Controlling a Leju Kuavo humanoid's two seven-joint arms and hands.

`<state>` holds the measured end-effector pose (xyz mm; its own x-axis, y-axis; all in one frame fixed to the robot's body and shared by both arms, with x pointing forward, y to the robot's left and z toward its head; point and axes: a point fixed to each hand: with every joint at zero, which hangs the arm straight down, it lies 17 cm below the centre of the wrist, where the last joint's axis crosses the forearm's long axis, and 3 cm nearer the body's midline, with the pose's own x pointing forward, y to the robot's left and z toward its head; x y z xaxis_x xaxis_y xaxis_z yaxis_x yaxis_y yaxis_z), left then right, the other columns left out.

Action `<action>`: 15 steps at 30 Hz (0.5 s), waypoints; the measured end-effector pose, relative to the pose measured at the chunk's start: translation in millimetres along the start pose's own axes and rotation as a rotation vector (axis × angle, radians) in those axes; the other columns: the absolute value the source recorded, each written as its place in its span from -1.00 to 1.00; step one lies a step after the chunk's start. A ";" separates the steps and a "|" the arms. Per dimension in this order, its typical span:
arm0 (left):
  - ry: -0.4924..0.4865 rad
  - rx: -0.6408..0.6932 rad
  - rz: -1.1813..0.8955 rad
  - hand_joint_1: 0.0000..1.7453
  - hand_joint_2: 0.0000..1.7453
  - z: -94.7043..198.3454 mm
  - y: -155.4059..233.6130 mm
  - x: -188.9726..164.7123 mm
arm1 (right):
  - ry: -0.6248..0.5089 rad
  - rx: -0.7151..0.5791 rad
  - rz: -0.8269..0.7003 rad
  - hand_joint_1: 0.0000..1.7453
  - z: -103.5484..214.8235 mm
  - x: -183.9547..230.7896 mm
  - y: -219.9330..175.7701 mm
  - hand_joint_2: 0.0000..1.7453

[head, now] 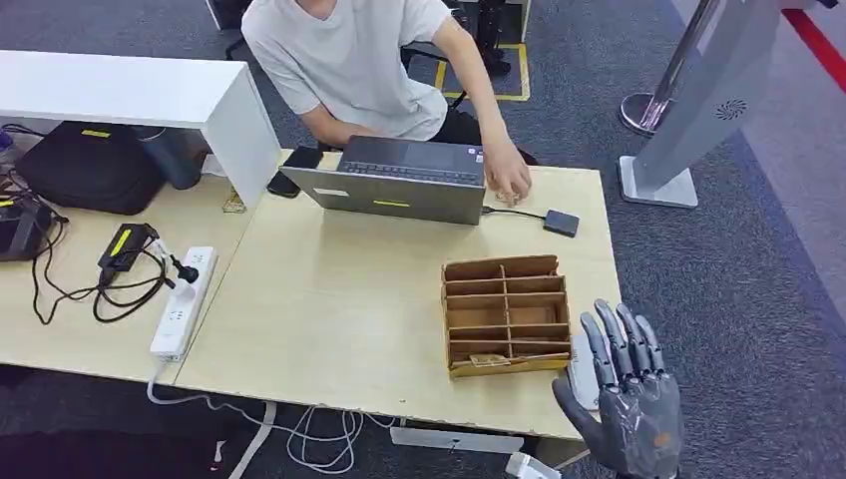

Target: Pass the card to the sensor for recognition and then transmit it.

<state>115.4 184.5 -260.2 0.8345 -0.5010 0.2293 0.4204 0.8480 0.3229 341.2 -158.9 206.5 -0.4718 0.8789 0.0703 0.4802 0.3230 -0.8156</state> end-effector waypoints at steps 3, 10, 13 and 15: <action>0.005 0.000 -0.002 -1.00 1.00 0.0 0.0 -0.9 | 0.011 0.036 -0.001 -1.00 1.5 -4.9 16.8 1.00; 0.004 0.000 -0.007 -1.00 1.00 0.0 0.1 -0.7 | 0.027 0.089 -0.012 -1.00 -2.4 -7.6 48.8 1.00; 0.001 0.001 -0.011 -1.00 1.00 0.0 0.1 -0.4 | 0.034 0.105 -0.021 -1.00 -6.3 -7.0 59.5 1.00; 0.001 0.001 -0.013 -1.00 1.00 0.0 0.2 -0.3 | 0.037 0.112 -0.025 -1.00 -8.5 -6.0 64.5 1.00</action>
<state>115.2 184.8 -260.2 0.8293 -0.5116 0.2247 0.4306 0.8414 0.3265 381.3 -140.3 158.4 -0.4542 0.8839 0.1113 0.3820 0.3060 -0.8720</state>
